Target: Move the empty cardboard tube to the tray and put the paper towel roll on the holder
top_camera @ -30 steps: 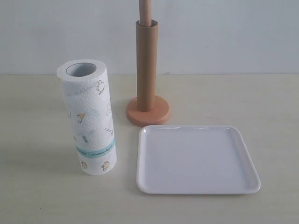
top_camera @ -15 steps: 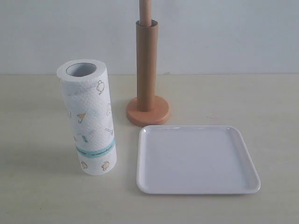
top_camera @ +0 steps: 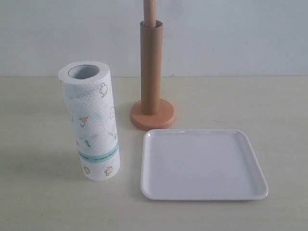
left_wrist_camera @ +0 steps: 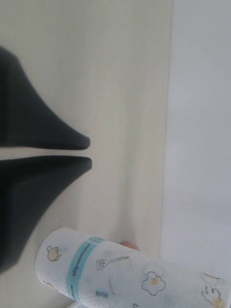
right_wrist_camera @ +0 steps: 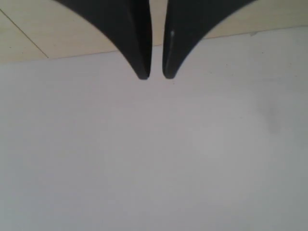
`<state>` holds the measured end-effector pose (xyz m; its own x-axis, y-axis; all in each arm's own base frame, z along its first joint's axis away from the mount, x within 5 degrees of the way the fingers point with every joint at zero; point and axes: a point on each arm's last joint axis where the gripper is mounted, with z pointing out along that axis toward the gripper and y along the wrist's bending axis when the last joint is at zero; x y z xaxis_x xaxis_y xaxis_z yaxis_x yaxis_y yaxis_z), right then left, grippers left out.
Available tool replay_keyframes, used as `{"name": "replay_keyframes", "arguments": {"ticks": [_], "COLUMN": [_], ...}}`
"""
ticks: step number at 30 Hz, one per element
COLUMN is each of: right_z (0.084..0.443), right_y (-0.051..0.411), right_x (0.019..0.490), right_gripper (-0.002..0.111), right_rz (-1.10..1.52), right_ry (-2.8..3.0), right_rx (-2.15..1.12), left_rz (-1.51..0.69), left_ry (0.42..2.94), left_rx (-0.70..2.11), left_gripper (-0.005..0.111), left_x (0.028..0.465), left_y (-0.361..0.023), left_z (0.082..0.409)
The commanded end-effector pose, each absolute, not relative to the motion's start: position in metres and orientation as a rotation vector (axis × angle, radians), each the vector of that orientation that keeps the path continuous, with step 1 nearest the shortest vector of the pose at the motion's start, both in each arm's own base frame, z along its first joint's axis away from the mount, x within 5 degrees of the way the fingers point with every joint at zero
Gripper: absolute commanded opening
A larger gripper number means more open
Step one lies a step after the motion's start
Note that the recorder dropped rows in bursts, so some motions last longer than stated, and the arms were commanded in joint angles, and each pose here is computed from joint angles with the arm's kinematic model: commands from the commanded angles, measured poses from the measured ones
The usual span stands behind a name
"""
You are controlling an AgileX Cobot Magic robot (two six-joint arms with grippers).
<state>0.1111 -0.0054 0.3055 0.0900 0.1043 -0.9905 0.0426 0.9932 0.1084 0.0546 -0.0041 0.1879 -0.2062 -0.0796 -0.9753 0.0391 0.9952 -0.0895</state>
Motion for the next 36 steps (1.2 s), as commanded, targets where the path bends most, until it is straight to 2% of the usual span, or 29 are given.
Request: {"name": "replay_keyframes", "arguments": {"ticks": [1, 10, 13, 19, 21, 26, 36], "right_z": [0.305, 0.278, 0.265, 0.25, 0.247, 0.234, 0.207], "right_y": [-0.006, -0.007, 0.003, 0.066, 0.086, 0.118, 0.152], "right_x": [0.118, 0.155, 0.173, 0.193, 0.197, 0.222, 0.288], "right_gripper": [0.009, 0.009, 0.009, 0.009, 0.009, 0.009, 0.01], "right_rz": [0.046, 0.114, 0.104, 0.196, 0.274, 0.39, 0.525], "right_ry": [1.495, 1.674, 1.741, 1.647, 1.595, 1.567, 1.59], "right_rx": [0.13, 0.223, 0.104, -0.466, -0.548, -0.597, -0.525], "left_rz": [-0.105, -0.105, -0.105, -0.105, -0.105, -0.105, -0.105], "left_ry": [1.771, 1.771, 1.771, 1.771, 1.771, 1.771, 1.771], "left_rx": [-0.033, -0.033, -0.033, -0.033, -0.033, -0.033, -0.033], "left_gripper": [0.004, 0.004, 0.004, 0.004, 0.004, 0.004, 0.004], "left_x": [0.055, 0.055, 0.055, 0.055, 0.055, 0.055, 0.055], "left_y": [-0.004, -0.004, -0.004, -0.004, -0.004, -0.004, -0.004], "left_z": [0.187, 0.187, 0.187, 0.187, 0.187, 0.187, 0.187]}}
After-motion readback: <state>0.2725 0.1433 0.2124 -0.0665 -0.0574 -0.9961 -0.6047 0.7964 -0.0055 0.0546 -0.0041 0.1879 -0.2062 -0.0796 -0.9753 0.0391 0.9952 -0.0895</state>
